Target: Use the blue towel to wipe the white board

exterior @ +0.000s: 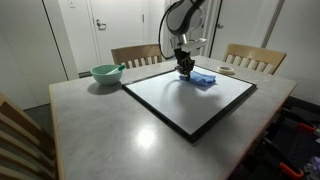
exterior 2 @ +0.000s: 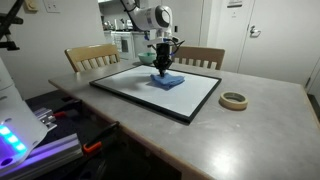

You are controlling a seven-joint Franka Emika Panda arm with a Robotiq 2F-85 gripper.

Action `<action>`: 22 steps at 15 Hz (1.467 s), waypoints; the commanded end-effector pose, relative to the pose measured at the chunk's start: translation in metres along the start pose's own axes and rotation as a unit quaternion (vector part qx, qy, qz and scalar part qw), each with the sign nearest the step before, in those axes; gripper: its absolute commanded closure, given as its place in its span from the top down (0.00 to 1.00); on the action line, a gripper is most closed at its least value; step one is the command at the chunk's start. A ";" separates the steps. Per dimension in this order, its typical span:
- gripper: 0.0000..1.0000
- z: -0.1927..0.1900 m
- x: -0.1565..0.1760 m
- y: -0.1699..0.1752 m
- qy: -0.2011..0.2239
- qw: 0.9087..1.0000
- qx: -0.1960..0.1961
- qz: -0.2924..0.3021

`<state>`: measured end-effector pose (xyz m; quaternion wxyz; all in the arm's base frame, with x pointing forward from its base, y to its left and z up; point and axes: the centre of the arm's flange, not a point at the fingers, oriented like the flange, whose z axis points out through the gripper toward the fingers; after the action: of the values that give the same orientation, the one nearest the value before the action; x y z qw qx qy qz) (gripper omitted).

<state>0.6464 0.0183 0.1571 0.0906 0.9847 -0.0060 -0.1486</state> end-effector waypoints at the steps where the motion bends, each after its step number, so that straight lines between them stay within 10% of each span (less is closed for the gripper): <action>1: 0.01 -0.002 0.002 -0.011 -0.005 1.000 -0.003 -0.002; 22: 0.01 -0.011 0.014 -0.099 -0.005 0.998 -0.039 -0.048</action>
<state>0.6539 0.1010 0.1511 0.1094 0.9818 0.0431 -0.1492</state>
